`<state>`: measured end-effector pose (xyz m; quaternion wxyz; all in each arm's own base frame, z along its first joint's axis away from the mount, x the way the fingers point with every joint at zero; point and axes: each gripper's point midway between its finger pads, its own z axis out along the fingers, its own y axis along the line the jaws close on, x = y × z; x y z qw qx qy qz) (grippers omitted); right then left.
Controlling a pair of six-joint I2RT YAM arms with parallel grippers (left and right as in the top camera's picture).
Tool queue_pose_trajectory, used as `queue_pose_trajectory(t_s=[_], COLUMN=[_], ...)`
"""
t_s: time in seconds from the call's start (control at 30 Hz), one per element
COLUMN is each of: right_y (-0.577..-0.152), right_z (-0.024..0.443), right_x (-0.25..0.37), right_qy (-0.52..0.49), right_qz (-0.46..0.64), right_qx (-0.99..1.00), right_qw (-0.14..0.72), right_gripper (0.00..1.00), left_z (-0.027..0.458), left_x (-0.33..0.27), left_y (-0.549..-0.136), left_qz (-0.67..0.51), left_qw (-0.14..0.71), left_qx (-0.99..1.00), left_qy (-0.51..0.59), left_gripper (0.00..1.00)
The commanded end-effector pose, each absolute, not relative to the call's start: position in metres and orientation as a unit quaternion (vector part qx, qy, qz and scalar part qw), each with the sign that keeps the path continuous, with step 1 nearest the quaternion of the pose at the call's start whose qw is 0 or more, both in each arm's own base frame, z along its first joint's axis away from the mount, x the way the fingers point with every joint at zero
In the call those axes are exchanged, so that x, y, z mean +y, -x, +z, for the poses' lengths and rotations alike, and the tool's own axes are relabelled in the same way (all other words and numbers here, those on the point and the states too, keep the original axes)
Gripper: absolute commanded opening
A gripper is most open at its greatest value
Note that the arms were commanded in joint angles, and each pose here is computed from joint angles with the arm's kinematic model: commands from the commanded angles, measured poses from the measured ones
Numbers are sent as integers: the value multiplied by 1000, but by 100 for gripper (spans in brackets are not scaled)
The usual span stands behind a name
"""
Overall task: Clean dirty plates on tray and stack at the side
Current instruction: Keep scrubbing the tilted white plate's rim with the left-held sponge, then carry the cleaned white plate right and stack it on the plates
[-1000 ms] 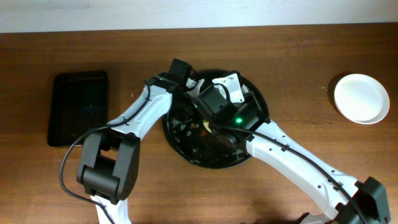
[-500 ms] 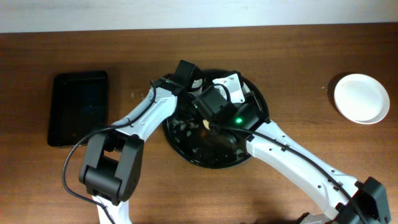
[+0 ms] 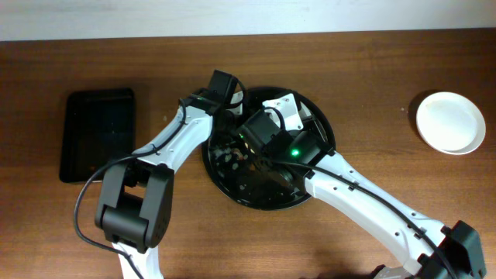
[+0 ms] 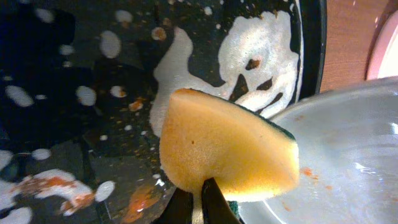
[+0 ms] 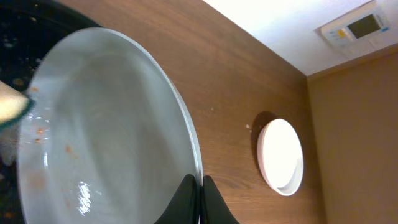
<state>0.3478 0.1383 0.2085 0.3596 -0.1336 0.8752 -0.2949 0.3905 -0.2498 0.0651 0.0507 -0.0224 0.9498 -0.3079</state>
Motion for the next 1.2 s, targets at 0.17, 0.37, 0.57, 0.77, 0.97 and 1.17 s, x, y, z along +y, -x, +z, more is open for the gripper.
queue_pose_trajectory(t_s=[0.17, 0.37, 0.57, 0.77, 0.97, 1.17], right_y=[-356, -361, -371, -367, -345, -345], right_z=[247, 266, 272, 267, 230, 168], right_x=[103, 80, -8, -133, -243, -304], right_qy=[79, 64, -61, -233, -387, -456], right_qz=[-313, -216, -94, -86, -37, 5], right_qx=[863, 897, 926, 898, 855, 832], right_qw=[389, 381, 362, 363, 344, 318], right_gripper=[4, 4, 4, 4, 4, 4], left_z=[151, 163, 162, 162, 162, 162], left_x=[-211, -211, -211, -211, -211, -210], left_y=[-397, -391, -390, -390, -389, -389], left_qz=[-331, -336, -335, -335, -334, -334], left_qw=[139, 145, 143, 143, 143, 142], left_qx=[933, 930, 931, 931, 931, 932], left_qy=[-3, -19, -22, -22, -22, -21], left_gripper=[6, 7, 7, 8, 8, 8])
